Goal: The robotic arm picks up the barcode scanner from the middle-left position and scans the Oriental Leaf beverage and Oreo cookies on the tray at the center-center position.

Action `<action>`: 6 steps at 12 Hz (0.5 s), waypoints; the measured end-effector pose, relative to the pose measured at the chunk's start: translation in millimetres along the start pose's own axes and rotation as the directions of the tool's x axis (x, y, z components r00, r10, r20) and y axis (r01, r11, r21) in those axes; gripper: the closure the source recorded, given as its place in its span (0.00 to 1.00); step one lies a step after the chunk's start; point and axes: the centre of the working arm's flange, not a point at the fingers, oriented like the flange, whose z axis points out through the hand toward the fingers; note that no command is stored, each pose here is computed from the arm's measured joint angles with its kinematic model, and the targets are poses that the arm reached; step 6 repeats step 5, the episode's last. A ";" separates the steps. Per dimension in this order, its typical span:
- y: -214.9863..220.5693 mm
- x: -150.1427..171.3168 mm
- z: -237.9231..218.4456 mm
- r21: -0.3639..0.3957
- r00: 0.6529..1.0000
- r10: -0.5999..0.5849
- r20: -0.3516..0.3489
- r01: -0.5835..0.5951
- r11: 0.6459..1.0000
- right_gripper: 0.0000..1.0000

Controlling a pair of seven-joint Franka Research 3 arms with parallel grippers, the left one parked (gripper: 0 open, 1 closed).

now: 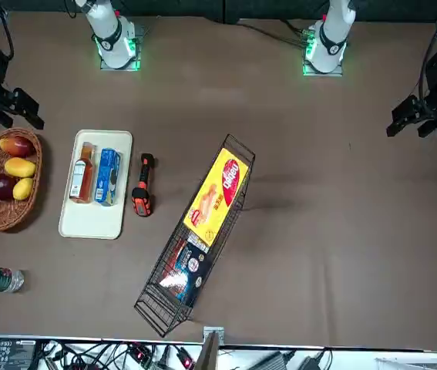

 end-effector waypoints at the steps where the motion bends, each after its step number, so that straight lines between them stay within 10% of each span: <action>1: -0.2 -2.6 2.1 0.009 1.000 0.001 -0.001 -0.001 1.000 0.00; 6: -1.7 -8.9 8.1 0.020 1.000 0.001 -0.005 -0.001 1.000 0.00</action>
